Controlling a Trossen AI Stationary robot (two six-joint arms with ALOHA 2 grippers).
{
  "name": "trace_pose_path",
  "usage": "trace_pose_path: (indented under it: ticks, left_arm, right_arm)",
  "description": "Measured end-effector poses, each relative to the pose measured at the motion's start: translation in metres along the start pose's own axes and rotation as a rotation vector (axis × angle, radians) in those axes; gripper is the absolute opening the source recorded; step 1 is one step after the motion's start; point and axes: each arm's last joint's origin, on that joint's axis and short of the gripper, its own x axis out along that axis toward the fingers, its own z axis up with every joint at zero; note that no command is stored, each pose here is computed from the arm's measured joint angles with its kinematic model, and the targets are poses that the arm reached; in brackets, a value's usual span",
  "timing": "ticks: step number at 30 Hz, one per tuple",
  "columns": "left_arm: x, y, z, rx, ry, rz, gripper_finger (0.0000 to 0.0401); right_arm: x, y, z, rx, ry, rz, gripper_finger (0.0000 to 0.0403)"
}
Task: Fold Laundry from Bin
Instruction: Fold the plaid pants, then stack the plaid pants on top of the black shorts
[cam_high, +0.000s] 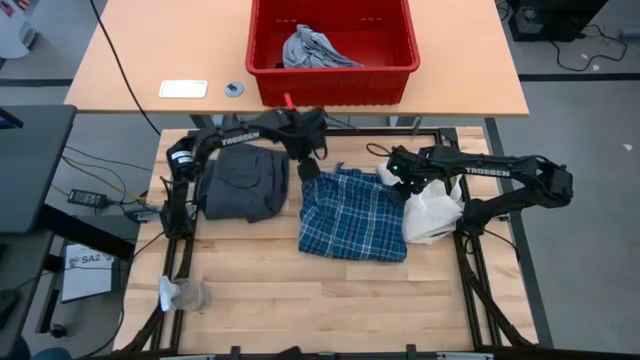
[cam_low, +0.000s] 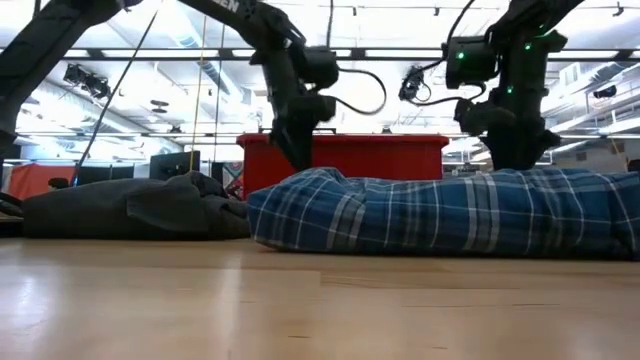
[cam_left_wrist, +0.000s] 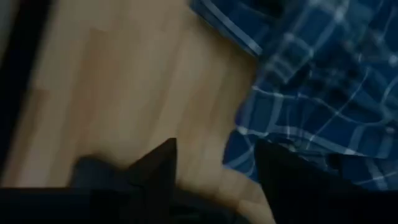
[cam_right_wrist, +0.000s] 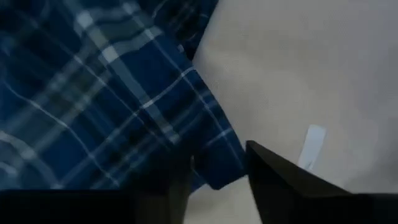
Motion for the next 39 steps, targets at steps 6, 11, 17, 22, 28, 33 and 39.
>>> trace_pose_path:
  ticks: [6, 11, 17, 22, 28, 33, 39]
  left_arm:
    - [-0.029, 0.006, -0.004, -0.139, -0.098, -0.212, 0.0272]
    - [-0.010, -0.026, -0.013, -0.216, -0.192, -0.392, 0.0279]
    - [0.016, -0.067, -0.039, -0.318, -0.121, -0.423, 0.0279]
    - [0.024, -0.103, -0.054, -0.363, -0.021, -0.373, 0.0279]
    - [0.023, -0.135, -0.058, -0.425, -0.042, -0.298, 0.0288]
    - [0.023, -0.134, -0.063, -0.513, -0.002, -0.242, 0.0340]
    - [0.024, -0.145, -0.073, -0.511, 0.050, -0.176, 0.0396]
  right_arm:
    - [-0.027, -0.002, -0.012, 0.244, -0.042, 0.156, 0.0223]
    - [-0.057, 0.000, -0.032, 0.337, -0.129, 0.320, 0.0259]
    - [-0.083, 0.001, -0.057, 0.374, -0.206, 0.467, 0.0282]
    - [-0.089, 0.015, -0.070, 0.335, -0.142, 0.573, 0.0283]
    - [-0.083, 0.036, -0.087, 0.298, -0.058, 0.550, 0.0283]
    - [-0.080, 0.050, -0.105, 0.299, -0.053, 0.520, 0.0286]
    - [-0.060, 0.061, -0.131, 0.370, -0.051, 0.488, 0.0296]
